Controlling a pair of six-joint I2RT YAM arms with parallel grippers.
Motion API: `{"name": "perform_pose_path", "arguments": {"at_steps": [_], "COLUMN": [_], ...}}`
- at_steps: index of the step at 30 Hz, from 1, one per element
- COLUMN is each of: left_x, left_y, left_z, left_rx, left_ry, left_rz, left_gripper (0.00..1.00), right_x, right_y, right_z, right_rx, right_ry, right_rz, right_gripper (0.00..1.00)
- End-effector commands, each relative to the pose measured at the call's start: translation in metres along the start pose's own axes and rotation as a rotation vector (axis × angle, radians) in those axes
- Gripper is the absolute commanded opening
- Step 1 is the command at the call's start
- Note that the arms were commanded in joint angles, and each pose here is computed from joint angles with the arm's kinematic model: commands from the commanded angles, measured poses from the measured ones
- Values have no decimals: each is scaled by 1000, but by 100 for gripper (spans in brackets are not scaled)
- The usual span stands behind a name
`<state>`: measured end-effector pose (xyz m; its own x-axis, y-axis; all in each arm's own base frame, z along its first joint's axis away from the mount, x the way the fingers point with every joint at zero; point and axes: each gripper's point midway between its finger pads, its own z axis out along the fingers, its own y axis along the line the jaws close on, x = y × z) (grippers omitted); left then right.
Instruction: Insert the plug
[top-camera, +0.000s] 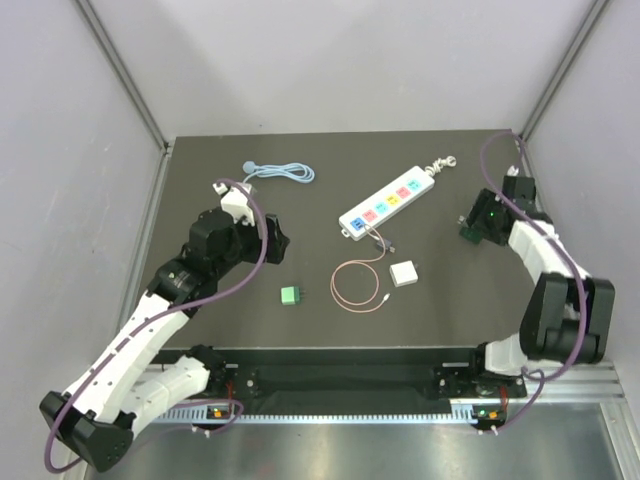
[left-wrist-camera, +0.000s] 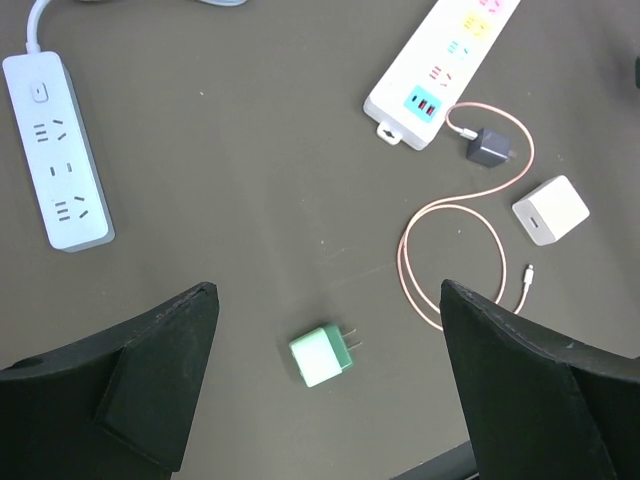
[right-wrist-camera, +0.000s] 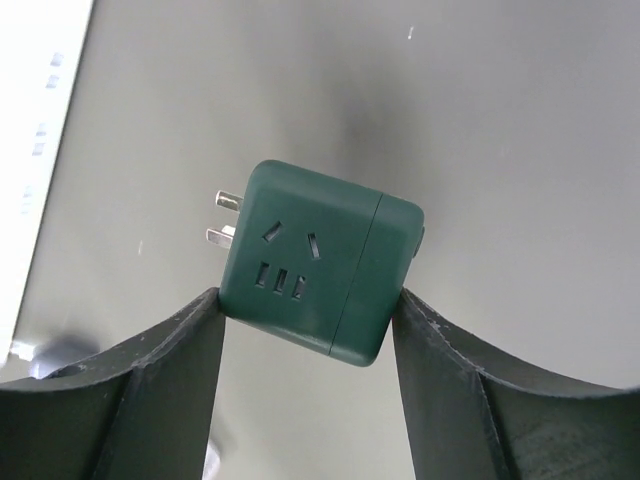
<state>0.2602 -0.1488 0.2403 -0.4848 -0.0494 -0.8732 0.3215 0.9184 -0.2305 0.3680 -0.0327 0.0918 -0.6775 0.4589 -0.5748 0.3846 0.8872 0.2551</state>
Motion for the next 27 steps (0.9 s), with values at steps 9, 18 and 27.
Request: {"name": "perform_pose_path", "arguments": {"at_steps": [9,18,27], "left_x": [-8,-24,-8], "left_y": [-36,-111,-135], "left_z": [12,18,36], "left_rx": [140,487,637], "left_ry": [55,224,326], "left_rz": [-152,-349,-434], "left_gripper": [94,91,96], "right_x": [109,124,118], "right_y": [99,136,166], "right_z": [-63,-112,-146], "right_rx": [-291,-476,-650], "right_ry": [-8,-204,-296], "right_rz": [-312,-388,-402], "right_gripper": [43,40,39]}}
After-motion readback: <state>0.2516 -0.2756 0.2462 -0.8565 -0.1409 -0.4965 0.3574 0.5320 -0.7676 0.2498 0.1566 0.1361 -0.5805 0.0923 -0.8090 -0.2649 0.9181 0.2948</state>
